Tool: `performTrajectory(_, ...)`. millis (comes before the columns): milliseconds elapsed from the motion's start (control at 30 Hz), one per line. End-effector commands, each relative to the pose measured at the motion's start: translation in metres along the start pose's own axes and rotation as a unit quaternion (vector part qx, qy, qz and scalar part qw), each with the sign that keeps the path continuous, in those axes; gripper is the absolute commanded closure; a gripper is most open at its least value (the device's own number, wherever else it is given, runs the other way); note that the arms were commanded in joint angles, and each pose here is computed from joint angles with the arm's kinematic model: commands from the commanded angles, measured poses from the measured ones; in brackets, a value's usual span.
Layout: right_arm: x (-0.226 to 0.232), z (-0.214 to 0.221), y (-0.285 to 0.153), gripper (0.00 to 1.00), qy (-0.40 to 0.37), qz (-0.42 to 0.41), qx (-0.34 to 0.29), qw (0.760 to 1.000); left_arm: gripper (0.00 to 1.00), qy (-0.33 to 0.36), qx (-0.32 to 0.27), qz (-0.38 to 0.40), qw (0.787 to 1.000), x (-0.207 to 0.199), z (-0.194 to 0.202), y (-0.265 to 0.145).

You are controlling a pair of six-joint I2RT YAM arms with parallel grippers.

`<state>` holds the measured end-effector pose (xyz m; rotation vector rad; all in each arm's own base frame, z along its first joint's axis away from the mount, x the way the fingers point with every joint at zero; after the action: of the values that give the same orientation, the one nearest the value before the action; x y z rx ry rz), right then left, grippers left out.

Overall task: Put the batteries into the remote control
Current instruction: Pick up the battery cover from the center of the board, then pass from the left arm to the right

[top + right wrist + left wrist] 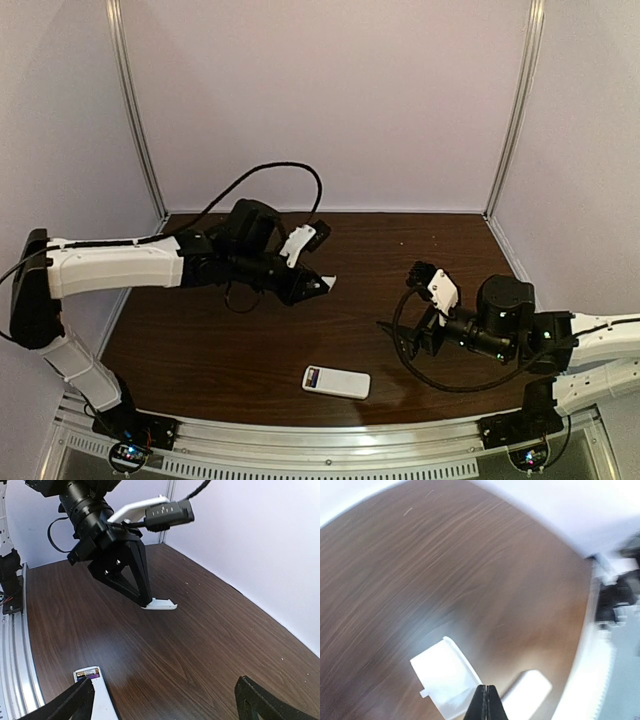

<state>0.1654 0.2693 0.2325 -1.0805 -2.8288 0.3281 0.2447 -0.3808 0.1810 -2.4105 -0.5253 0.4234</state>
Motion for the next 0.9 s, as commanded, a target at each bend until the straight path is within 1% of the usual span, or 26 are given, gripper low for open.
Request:
performTrajectory(0,0.015,-0.024,-0.005,0.0,-0.031,-0.051,-0.061,0.996,1.0,0.049,-0.123,0.191,0.973,-0.066,-0.032,-0.048)
performTrajectory(100,0.023,-0.041,-0.005,0.01,-0.037,-0.069,-0.097,0.992,1.0,0.068,-0.174,0.231,0.955,-0.083,-0.042,-0.08)
performTrajectory(200,0.035,-0.05,0.001,0.05,-0.056,-0.096,-0.099,0.989,1.0,0.082,-0.195,0.262,0.942,-0.096,-0.042,-0.099)
performTrajectory(267,0.045,-0.052,0.004,0.08,-0.076,-0.12,-0.093,0.986,1.0,0.089,-0.193,0.293,0.932,-0.105,-0.039,-0.106)
performTrajectory(433,0.065,-0.053,-0.001,0.19,-0.115,-0.171,-0.069,0.976,1.0,0.118,-0.166,0.342,0.917,-0.122,-0.021,-0.117)
performTrajectory(533,0.078,-0.059,-0.014,0.24,-0.115,-0.217,-0.071,0.967,1.0,0.127,-0.153,0.371,0.907,-0.13,-0.013,-0.124)
performTrajectory(633,0.09,-0.062,-0.022,0.31,-0.111,-0.255,-0.065,0.958,1.0,0.132,-0.15,0.396,0.896,-0.136,-0.011,-0.13)
performTrajectory(767,0.1,-0.06,-0.025,0.35,-0.119,-0.281,-0.052,0.951,1.0,0.136,-0.153,0.426,0.881,-0.143,-0.013,-0.137)
performTrajectory(867,0.103,-0.059,-0.024,0.39,-0.127,-0.288,-0.044,0.948,1.0,0.138,-0.151,0.44,0.874,-0.148,-0.013,-0.138)
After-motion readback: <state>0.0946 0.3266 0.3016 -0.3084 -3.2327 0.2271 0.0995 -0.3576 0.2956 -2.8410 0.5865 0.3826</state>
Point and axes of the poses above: each gripper's point midway between its finger pads, its own y axis out along the fingers, its own x axis along the line the jaws close on, z = x × y, the point moved 2 cm from there along -y, back along the fingers, and after that the axes turned 9 degrees about y, right-handed, at the moved point
